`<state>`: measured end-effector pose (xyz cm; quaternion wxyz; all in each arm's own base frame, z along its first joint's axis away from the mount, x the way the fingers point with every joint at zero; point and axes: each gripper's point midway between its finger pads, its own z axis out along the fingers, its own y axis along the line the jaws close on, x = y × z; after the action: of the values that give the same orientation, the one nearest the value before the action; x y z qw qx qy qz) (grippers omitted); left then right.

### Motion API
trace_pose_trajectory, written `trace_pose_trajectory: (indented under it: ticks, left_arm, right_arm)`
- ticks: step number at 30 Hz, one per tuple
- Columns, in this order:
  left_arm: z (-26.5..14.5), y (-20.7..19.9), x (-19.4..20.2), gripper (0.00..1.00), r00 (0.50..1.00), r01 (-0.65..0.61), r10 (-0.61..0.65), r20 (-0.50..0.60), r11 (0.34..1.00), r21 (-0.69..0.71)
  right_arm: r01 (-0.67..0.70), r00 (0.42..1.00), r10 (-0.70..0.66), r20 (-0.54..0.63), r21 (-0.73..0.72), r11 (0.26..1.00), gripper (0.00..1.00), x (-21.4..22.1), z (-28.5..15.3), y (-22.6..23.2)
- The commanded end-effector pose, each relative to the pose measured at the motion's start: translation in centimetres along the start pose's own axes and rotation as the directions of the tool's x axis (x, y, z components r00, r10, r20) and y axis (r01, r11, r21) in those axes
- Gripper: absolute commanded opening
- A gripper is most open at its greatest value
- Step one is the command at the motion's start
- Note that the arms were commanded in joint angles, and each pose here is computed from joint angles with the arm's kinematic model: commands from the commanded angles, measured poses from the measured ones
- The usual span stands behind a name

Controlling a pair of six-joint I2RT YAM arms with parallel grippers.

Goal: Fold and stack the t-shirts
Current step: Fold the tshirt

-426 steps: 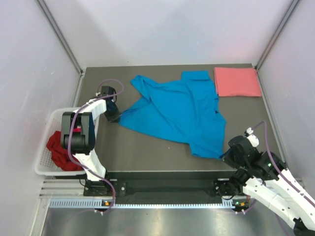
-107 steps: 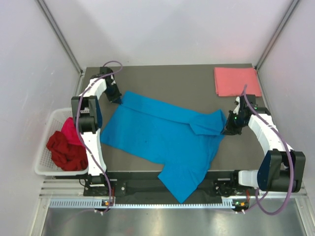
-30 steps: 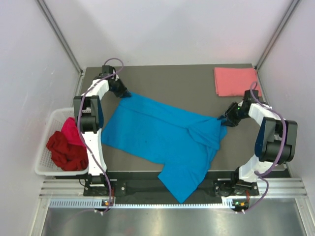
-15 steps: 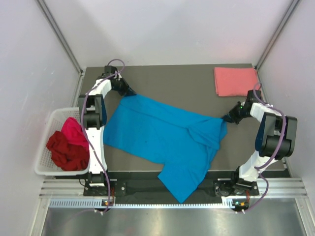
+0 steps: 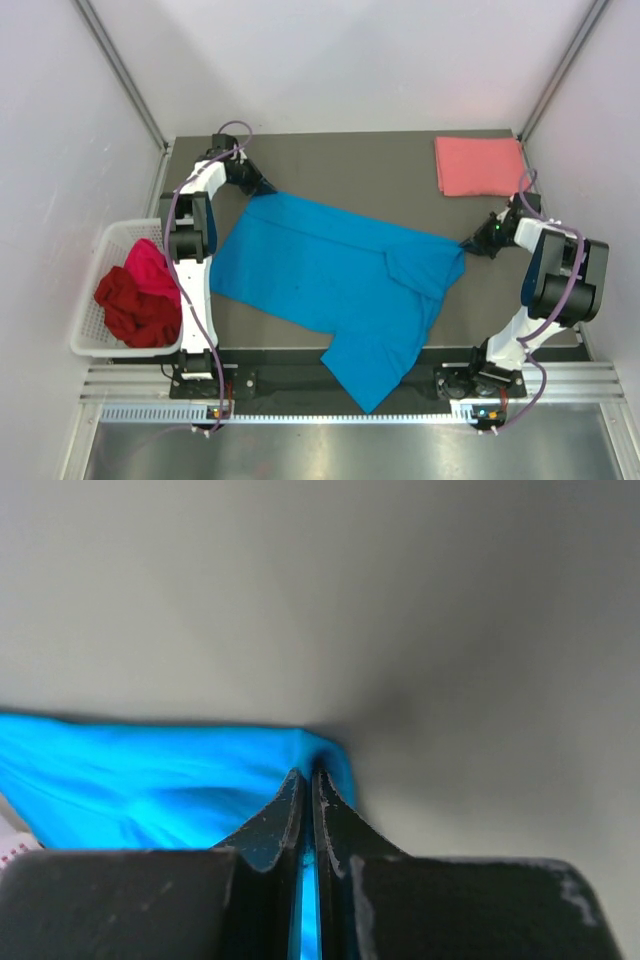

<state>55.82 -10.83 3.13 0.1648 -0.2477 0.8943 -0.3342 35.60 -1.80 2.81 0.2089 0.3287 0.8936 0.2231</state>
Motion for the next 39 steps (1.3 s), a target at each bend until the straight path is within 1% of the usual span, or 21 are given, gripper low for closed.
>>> trace_pose_trajectory:
  ticks: [1,3,4,6,7,8,10,11,13,17,19,20,22,23,24,26,27,30,34,35,39]
  left_arm:
    - [2.0,3.5,-0.1,0.11,1.000,0.018,-0.018,0.009,0.995,-0.095]
    - [1.8,3.1,-0.1,0.11,1.000,0.016,-0.016,0.010,0.996,-0.086]
    - [1.7,2.9,-0.3,0.13,1.000,0.017,-0.016,0.012,0.996,-0.082]
    - [1.3,2.3,-0.4,0.16,1.000,0.014,-0.013,0.017,0.997,-0.074]
    - [1.1,2.0,-0.5,0.20,1.000,0.016,-0.014,0.020,0.997,-0.069]
    - [0.6,1.5,-0.5,0.22,1.000,0.014,-0.013,0.019,0.998,-0.060]
    - [0.0,0.8,-0.6,0.26,1.000,0.008,-0.007,0.025,0.999,-0.051]
    - [-0.8,0.0,-0.6,0.30,1.000,0.001,0.000,0.029,0.999,-0.044]
    - [-1.8,-0.8,-0.5,0.32,0.999,-0.029,0.031,0.039,0.998,-0.053]
    - [-5.8,-4.6,0.7,0.43,0.977,-0.170,0.180,0.115,0.981,-0.090]
    - [-5.9,-5.6,3.5,0.44,0.967,-0.233,0.241,0.077,0.967,-0.098]
    - [-7.2,-7.3,4.6,0.44,0.956,-0.275,0.281,0.083,0.958,-0.076]
    - [-6.2,-9.0,9.9,0.44,0.933,-0.359,0.360,-0.003,0.933,-0.031]
    - [-6.8,-10.5,11.9,0.43,0.919,-0.393,0.393,-0.015,0.919,0.009]
    - [-6.1,-11.9,15.7,0.40,0.898,-0.432,0.436,-0.067,0.900,0.058]
    - [-5.2,-12.8,20.7,0.38,0.884,-0.426,0.447,-0.139,0.891,0.157]
    - [-4.4,-13.9,24.3,0.38,0.857,-0.450,0.484,-0.174,0.870,0.204]
    - [-2.6,-14.9,30.5,0.39,0.824,-0.447,0.507,-0.253,0.856,0.260]
    - [0.1,-15.3,34.4,0.39,0.837,-0.385,0.444,-0.320,0.893,0.232]
    - [1.0,-14.8,35.0,0.35,0.839,-0.377,0.430,-0.334,0.901,0.214]
    - [2.2,-14.6,37.8,0.31,0.846,-0.349,0.387,-0.367,0.922,0.168]
  right_arm:
    - [0.056,0.998,-0.055,0.025,-0.025,0.998,0.01,0.3,-0.2,-0.1]
    - [0.062,0.998,-0.063,0.022,0.034,0.997,0.08,0.4,-1.0,-1.0]
    - [0.064,0.998,-0.066,0.023,0.077,0.995,0.21,0.2,-1.3,-1.6]
    - [0.087,0.996,-0.092,0.019,0.186,0.979,0.29,-0.6,-2.4,-2.9]
    - [0.101,0.994,-0.107,0.016,0.208,0.973,0.40,-0.9,-2.9,-3.0]
    - [0.132,0.988,-0.146,0.048,0.217,0.967,0.45,-2.3,-4.0,-2.3]
    - [0.155,0.984,-0.173,0.032,0.318,0.935,0.55,-2.5,-5.9,-2.9]
    - [0.196,0.971,-0.229,0.068,0.326,0.925,0.58,-3.7,-7.5,-1.5]
    - [0.260,0.958,-0.284,0.028,0.323,0.910,0.62,-2.1,-8.6,0.4]
    - [0.393,0.917,-0.398,-0.021,0.220,0.893,0.65,2.7,-8.9,5.2]
    - [0.471,0.882,-0.466,-0.074,0.099,0.877,0.64,6.5,-7.9,8.0]
    - [0.484,0.874,-0.478,-0.090,0.064,0.873,0.62,7.9,-7.4,8.2]
    - [0.501,0.861,-0.496,-0.115,0.016,0.866,0.55,10.0,-6.7,8.7]
    - [0.485,0.868,-0.479,-0.131,0.019,0.874,0.52,10.7,-6.3,8.0]
    - [0.478,0.871,-0.472,-0.138,0.013,0.878,0.50,11.0,-6.1,7.8]
    - [0.457,0.882,-0.451,-0.138,0.021,0.889,0.48,11.1,-6.3,7.2]
    - [0.453,0.885,-0.446,-0.136,0.028,0.891,0.47,11.0,-6.5,7.0]
    - [0.438,0.893,-0.427,-0.143,0.056,0.897,0.49,10.7,-7.3,5.9]
    - [0.411,0.907,-0.397,-0.139,0.095,0.907,0.51,9.8,-8.4,4.3]
    - [0.407,0.909,-0.392,-0.140,0.099,0.908,0.52,9.8,-8.5,4.0]
    - [0.392,0.916,-0.379,-0.132,0.092,0.915,0.52,9.6,-9.6,3.5]
